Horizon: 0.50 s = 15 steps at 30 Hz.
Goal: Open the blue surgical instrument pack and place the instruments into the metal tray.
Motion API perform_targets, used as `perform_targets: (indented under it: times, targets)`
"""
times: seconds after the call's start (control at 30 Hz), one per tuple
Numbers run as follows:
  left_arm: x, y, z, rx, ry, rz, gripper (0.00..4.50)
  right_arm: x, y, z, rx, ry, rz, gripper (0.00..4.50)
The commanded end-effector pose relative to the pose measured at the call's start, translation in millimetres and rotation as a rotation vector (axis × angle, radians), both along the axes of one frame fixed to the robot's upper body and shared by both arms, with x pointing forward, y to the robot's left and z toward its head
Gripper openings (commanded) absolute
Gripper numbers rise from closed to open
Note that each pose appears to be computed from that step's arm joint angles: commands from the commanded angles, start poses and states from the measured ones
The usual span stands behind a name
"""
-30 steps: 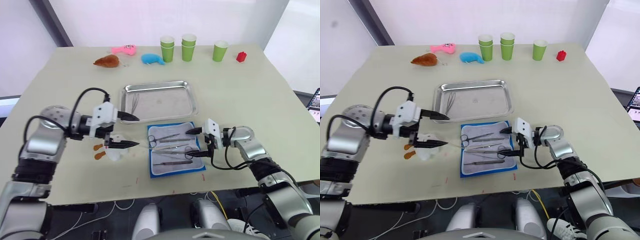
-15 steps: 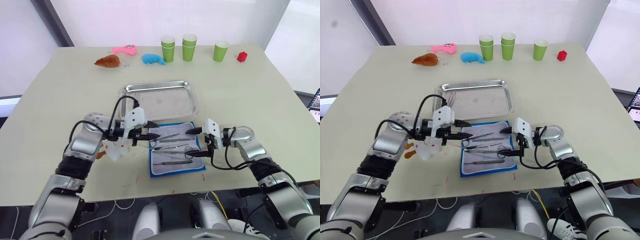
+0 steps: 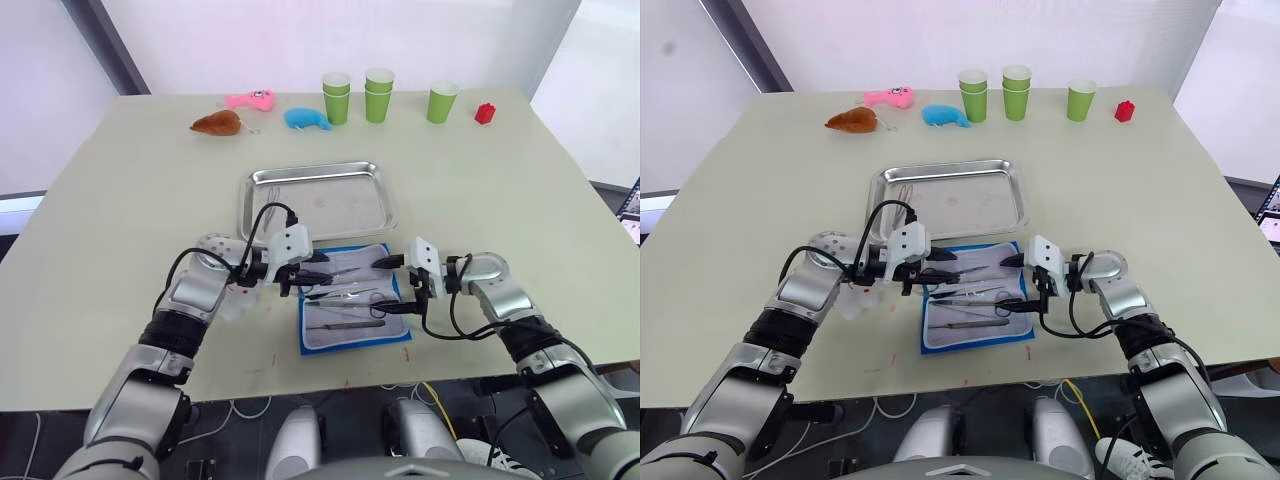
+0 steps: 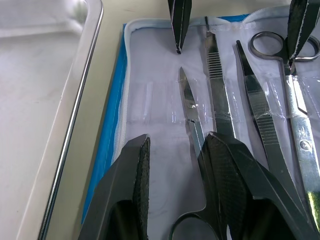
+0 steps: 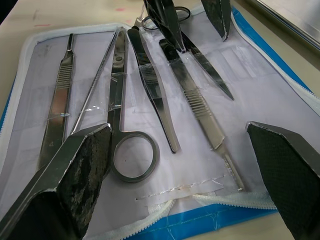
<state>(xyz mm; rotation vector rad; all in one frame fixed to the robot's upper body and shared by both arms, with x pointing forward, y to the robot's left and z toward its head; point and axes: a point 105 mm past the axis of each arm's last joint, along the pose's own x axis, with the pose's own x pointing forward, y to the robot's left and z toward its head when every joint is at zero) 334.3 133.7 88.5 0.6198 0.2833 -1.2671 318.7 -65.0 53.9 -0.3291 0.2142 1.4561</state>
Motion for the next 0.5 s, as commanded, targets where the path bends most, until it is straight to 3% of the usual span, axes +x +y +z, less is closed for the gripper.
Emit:
perform_targets:
  times: [0.03, 0.5]
  targets:
    - [-2.2, 8.0, -4.4, 0.044, 0.011, 0.001, 1.94, -31.5, -22.0, -72.3, -0.22, 0.236, -0.032, 4.5]
    - [-6.5, 19.3, -5.7, 0.074, 0.034, 0.011, 1.94, -31.0, -18.8, -72.6, -0.217, 0.233, -0.028, 4.5]
